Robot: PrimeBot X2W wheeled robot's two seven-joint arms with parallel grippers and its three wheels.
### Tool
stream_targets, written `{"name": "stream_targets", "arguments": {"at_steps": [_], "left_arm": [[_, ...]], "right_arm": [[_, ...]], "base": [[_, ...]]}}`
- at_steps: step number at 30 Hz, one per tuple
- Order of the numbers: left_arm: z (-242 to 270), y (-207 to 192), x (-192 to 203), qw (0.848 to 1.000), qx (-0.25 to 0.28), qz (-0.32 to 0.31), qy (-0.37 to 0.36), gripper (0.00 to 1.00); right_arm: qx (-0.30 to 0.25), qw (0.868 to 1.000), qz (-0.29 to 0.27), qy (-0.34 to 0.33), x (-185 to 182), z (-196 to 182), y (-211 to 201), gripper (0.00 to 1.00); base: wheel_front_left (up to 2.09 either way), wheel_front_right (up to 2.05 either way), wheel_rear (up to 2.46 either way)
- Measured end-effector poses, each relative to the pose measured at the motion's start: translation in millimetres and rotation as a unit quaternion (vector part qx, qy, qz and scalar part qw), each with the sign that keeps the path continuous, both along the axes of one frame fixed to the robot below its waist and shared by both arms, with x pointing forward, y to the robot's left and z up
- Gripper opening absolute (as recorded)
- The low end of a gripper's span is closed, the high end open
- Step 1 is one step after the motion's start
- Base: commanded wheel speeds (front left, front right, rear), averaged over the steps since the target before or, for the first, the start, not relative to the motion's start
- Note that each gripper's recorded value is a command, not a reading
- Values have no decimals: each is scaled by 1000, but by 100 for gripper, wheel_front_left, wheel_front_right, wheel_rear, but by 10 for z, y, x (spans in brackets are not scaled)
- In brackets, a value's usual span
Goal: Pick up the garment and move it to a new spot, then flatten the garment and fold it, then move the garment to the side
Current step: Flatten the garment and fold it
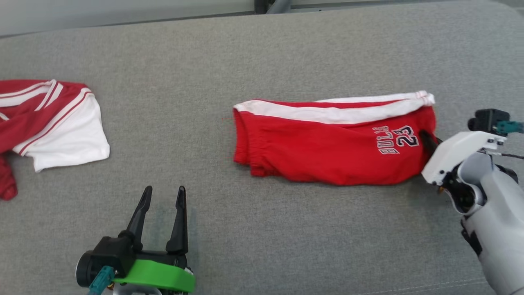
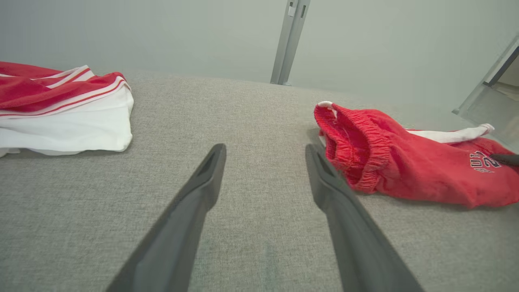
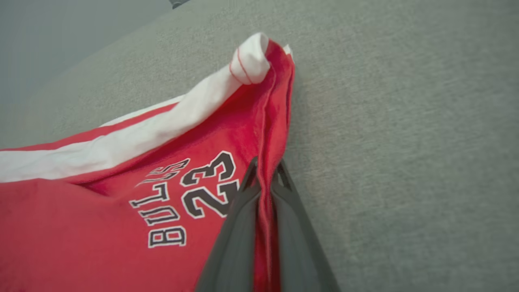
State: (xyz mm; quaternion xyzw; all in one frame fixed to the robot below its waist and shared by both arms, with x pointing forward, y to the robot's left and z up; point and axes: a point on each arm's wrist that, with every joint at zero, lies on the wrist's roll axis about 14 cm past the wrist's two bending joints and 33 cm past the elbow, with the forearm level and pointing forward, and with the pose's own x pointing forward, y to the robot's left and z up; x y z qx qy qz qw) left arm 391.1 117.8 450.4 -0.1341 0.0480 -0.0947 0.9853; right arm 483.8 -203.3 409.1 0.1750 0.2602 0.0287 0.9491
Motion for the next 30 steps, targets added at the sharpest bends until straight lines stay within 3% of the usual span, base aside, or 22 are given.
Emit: {"name": "stream_targets", "arguments": {"at_steps": [6,9,14,22,30], "left_arm": [[107,-151,-107,1000,-6,-21,-13,100],[117,-145,-170,1000,-7,-19,-12,100],[77,-70,-300,1000,-6,-7,-3,100],[60,23,-372,1000,-4,10,2,100],[-9,61,-351,1000,3,14,11,100]], "right_arm": [[-41,994,-105,-11,-333,174,-962,0],[-55,991,-116,-47,-296,395,-1102,0],[-11,990,-51,-129,-46,829,-508,0],[87,982,80,-149,-279,947,840,0],[82,984,100,-124,-321,715,1202,0]], "base": [[0,0,0],[0,0,0],[0,0,0],[0,0,0],[0,0,0]]}}
